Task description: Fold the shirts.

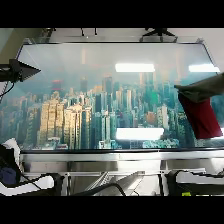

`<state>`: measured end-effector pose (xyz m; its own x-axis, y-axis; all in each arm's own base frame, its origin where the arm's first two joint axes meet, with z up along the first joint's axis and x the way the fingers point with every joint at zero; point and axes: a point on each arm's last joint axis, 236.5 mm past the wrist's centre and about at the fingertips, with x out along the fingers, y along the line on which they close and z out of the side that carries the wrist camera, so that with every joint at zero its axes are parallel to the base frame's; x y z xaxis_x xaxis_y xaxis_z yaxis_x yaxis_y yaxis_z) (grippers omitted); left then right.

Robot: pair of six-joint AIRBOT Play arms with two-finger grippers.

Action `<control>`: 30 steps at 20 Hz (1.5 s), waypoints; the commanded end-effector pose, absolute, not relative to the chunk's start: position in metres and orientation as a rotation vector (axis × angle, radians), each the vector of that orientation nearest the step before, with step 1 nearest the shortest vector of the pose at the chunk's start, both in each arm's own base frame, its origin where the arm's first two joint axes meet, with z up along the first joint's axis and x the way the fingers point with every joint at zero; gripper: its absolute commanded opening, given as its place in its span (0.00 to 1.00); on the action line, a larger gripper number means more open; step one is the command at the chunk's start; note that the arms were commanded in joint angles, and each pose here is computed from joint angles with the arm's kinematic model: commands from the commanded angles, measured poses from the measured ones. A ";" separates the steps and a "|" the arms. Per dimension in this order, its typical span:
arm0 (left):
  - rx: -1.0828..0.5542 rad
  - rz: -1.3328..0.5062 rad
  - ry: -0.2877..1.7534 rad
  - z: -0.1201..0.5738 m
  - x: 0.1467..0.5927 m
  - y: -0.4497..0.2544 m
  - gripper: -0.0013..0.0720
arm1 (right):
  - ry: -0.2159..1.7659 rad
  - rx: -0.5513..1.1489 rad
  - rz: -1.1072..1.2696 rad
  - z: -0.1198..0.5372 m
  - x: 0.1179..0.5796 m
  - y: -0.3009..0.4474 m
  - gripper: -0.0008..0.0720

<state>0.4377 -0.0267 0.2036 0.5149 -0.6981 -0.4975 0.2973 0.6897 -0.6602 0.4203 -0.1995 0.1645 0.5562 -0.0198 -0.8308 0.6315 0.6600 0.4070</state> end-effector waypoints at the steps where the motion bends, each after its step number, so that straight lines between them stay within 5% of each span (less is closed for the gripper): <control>1: -0.542 -0.649 0.849 0.202 0.433 -0.029 0.05 | 1.118 0.744 -0.638 0.135 0.335 -0.234 0.04; 12: -0.539 -0.675 0.879 0.200 0.424 -0.033 0.05 | 1.468 0.704 -0.852 0.004 0.234 -0.225 0.06; 13: -0.539 -0.675 0.879 0.200 0.424 -0.033 0.05 | 1.475 0.711 -0.856 -0.004 0.232 -0.223 0.13; 15: -0.539 -0.674 0.878 0.200 0.425 -0.033 0.05 | 1.489 0.717 -0.853 -0.010 0.231 -0.222 0.86; 16: -0.539 -0.673 0.878 0.200 0.425 -0.032 0.05 | 1.488 0.716 -0.853 -0.010 0.231 -0.222 0.90; 19: -0.541 -0.675 0.874 0.201 0.425 -0.033 0.05 | 1.428 0.717 -0.833 0.007 0.247 -0.228 0.88; 20: -0.540 -0.676 0.874 0.201 0.425 -0.033 0.05 | 1.384 0.730 -0.790 0.018 0.262 -0.226 0.64; 21: -0.544 -0.680 0.871 0.203 0.425 -0.034 0.05 | 1.332 0.751 -0.716 0.032 0.282 -0.219 0.23; 22: -0.555 -0.694 0.860 0.207 0.425 -0.036 0.05 | 1.279 0.775 -0.651 0.046 0.301 -0.210 0.05; 26: -0.573 -0.738 0.800 0.230 0.421 -0.046 0.04 | 1.152 0.789 -0.344 0.092 0.365 -0.143 0.04; 30: -0.456 -0.589 0.906 0.203 0.379 -0.037 0.04 | 1.227 0.661 -0.145 0.078 0.365 -0.048 0.04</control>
